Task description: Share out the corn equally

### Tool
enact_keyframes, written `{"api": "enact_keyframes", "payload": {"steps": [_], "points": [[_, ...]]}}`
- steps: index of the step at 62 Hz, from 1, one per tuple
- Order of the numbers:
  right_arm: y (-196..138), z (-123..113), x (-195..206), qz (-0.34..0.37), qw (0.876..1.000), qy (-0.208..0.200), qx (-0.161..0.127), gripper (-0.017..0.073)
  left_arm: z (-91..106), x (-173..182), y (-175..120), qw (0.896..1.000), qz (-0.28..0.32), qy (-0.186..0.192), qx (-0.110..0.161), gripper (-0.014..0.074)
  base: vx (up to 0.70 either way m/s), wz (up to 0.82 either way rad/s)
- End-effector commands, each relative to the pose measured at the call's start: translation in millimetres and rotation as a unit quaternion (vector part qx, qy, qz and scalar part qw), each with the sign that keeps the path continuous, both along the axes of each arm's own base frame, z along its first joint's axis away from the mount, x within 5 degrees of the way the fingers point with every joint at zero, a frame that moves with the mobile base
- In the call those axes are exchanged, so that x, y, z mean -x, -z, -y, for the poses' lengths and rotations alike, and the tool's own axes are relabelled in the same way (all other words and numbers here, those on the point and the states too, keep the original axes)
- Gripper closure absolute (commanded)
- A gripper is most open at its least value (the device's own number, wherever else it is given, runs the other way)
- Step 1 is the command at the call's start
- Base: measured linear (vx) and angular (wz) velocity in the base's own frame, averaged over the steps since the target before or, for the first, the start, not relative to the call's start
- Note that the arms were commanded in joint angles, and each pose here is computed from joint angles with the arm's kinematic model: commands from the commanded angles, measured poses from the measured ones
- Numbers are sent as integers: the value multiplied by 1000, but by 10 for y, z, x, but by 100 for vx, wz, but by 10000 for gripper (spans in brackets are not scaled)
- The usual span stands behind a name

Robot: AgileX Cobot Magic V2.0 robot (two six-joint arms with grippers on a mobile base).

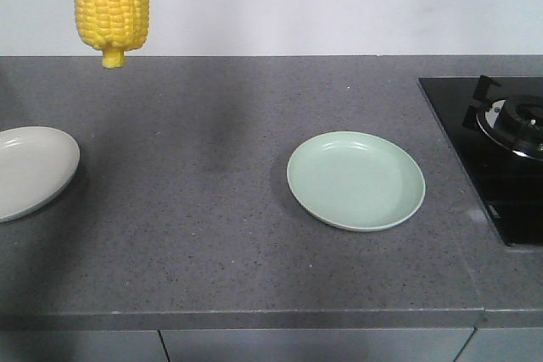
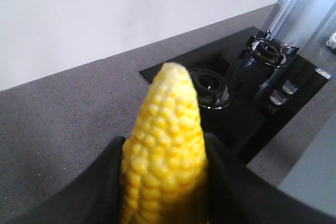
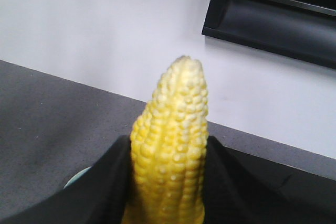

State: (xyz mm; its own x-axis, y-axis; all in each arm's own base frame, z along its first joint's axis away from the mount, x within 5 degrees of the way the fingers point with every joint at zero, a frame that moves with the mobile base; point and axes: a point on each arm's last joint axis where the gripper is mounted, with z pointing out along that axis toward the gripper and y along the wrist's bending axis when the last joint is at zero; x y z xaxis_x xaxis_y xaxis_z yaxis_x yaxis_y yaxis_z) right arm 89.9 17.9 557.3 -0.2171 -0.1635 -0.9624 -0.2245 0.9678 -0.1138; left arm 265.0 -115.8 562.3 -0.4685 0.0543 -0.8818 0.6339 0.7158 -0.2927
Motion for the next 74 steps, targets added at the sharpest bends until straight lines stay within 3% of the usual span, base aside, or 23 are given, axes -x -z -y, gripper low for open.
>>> {"api": "enact_keyframes", "payload": {"steps": [1, 74], "points": [[-107, 11, 7, 48, 999, 6, -6, 564, -23, 207, -196, 999, 35, 6, 35, 600, 9, 3], [-107, 11, 7, 48, 999, 6, -6, 564, -23, 207, -196, 999, 35, 6, 35, 600, 5, 0]]}}
